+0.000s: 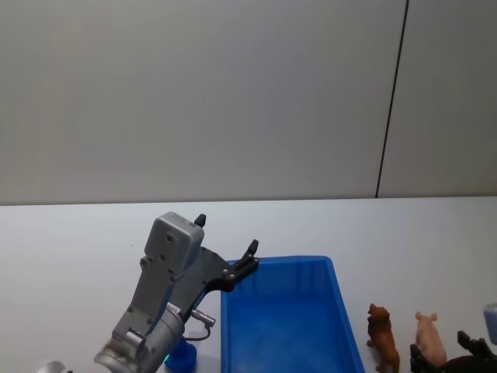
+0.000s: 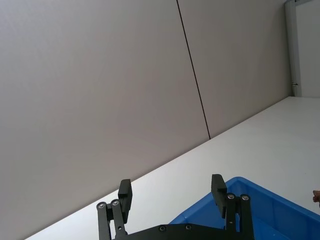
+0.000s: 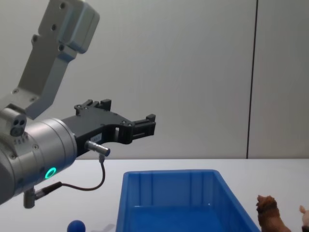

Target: Pick up the two dolls from the table and place them into the box.

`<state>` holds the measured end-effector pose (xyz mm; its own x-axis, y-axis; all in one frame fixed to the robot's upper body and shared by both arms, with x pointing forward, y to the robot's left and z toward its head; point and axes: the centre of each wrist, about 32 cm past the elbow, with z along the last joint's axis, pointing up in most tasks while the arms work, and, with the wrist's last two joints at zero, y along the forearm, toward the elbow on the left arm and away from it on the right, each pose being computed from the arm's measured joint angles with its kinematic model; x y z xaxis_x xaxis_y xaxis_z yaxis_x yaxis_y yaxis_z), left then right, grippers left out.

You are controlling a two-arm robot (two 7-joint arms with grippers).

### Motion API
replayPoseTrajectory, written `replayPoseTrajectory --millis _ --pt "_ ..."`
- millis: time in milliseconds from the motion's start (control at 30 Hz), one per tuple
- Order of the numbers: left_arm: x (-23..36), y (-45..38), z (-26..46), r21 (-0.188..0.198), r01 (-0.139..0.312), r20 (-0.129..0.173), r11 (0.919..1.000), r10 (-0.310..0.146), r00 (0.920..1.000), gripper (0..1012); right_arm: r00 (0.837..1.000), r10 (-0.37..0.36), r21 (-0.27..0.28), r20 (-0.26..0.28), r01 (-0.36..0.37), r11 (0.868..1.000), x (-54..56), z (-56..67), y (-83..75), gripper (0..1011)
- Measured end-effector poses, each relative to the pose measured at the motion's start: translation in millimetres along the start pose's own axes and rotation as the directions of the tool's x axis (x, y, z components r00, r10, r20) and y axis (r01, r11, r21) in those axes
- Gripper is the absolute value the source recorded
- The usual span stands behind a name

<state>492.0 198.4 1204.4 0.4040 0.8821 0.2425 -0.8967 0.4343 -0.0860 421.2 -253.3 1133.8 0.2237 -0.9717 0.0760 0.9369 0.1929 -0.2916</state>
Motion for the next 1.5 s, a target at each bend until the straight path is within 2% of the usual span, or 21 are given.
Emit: replayPoseTrajectory --millis 67,100,233,367,400,467,500,633,933,1233,1500 --pt "0.0 0.0 0.0 0.0 0.0 0.0 1.0 0.0 1.0 1002 1.0 0.001 -0.005 -0.001 -0.001 1.0 -0.3 -1.2 0.8 902" --pt "0.0 0.0 0.0 0.0 0.0 0.0 1.0 0.0 1.0 1002 1.0 0.002 -0.009 -0.001 -0.002 1.0 -0.4 -2.0 1.5 847" --pt "0.0 0.0 0.0 0.0 0.0 0.0 1.0 0.0 1.0 1002 1.0 0.002 -0.023 -0.005 -0.002 1.0 -0.7 -4.7 3.5 760" --pt "0.0 0.0 0.0 0.0 0.0 0.0 1.0 0.0 1.0 1002 1.0 0.003 -0.035 -0.01 -0.003 0.999 -1.0 -7.0 5.7 603" --pt "0.0 0.0 0.0 0.0 0.0 0.0 1.0 0.0 1.0 1002 1.0 0.002 -0.037 -0.011 -0.003 0.999 -1.0 -7.5 6.0 603" --pt "0.0 0.0 0.0 0.0 0.0 0.0 1.0 0.0 1.0 1002 1.0 0.002 -0.042 -0.013 -0.003 0.999 -1.1 -8.3 6.8 545" --pt "0.0 0.0 0.0 0.0 0.0 0.0 1.0 0.0 1.0 1002 1.0 0.002 -0.045 -0.015 -0.003 0.999 -1.1 -9.0 7.5 485" --pt "0.0 0.0 0.0 0.0 0.0 0.0 1.0 0.0 1.0 1002 1.0 0.002 -0.05 -0.019 -0.003 0.999 -1.4 -10.1 8.6 383" --pt "0.0 0.0 0.0 0.0 0.0 0.0 1.0 0.0 1.0 1002 1.0 0.004 -0.03 -0.017 -0.005 1.0 -1.9 -7.2 8.3 375" --pt "0.0 0.0 0.0 0.0 0.0 0.0 1.0 0.0 1.0 1002 0.999 0.037 0.062 -0.003 -0.037 0.997 -3.0 9.5 3.7 375" --pt "0.0 0.0 0.0 0.0 0.0 0.0 1.0 0.0 1.0 1002 0.993 0.118 0.141 0.002 -0.117 0.983 -6.0 27.4 2.2 375"
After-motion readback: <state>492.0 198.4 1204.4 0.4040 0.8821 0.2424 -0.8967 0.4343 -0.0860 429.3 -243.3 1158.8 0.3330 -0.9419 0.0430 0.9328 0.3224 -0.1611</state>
